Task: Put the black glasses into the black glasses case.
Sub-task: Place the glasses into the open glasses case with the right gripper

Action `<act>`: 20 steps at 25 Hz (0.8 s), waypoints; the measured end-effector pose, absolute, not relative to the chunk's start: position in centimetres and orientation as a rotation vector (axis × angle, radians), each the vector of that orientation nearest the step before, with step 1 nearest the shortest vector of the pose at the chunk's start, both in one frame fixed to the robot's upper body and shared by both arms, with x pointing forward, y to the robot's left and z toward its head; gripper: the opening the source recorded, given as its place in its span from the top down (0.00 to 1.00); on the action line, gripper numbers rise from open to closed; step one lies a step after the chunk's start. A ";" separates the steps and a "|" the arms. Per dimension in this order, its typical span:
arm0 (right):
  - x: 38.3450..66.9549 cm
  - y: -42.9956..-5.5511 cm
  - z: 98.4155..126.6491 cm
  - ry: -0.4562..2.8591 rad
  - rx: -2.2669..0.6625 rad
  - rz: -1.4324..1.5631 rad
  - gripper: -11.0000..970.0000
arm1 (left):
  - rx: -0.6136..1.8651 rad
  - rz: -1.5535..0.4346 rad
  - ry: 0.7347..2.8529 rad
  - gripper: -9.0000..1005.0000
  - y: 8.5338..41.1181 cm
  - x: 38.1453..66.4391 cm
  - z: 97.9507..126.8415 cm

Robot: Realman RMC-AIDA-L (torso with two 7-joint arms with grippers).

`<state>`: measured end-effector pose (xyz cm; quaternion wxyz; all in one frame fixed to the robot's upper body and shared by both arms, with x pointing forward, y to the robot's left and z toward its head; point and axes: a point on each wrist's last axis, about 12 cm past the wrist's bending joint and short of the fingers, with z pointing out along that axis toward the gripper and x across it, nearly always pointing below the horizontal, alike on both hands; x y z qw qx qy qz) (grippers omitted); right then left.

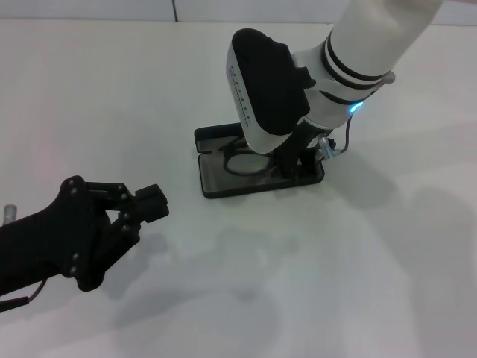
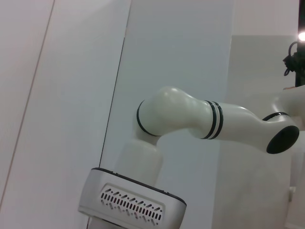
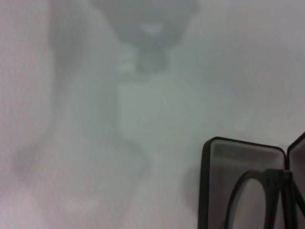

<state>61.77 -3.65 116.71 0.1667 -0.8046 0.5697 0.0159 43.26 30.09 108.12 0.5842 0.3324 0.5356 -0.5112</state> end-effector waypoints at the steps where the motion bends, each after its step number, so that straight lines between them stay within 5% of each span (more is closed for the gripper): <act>1: 61.8 -3.6 116.7 1.621 -2.290 0.045 0.86 | 0.775 -1.193 1.250 0.93 30.1 43.2 108.1; 12: 61.8 -3.6 116.7 1.625 -2.285 0.039 0.85 | 0.772 -1.190 1.253 0.93 30.2 43.1 108.0; 20: 61.8 -3.5 116.8 1.616 -2.268 0.040 0.77 | 0.772 -1.190 1.253 0.93 30.2 43.1 108.0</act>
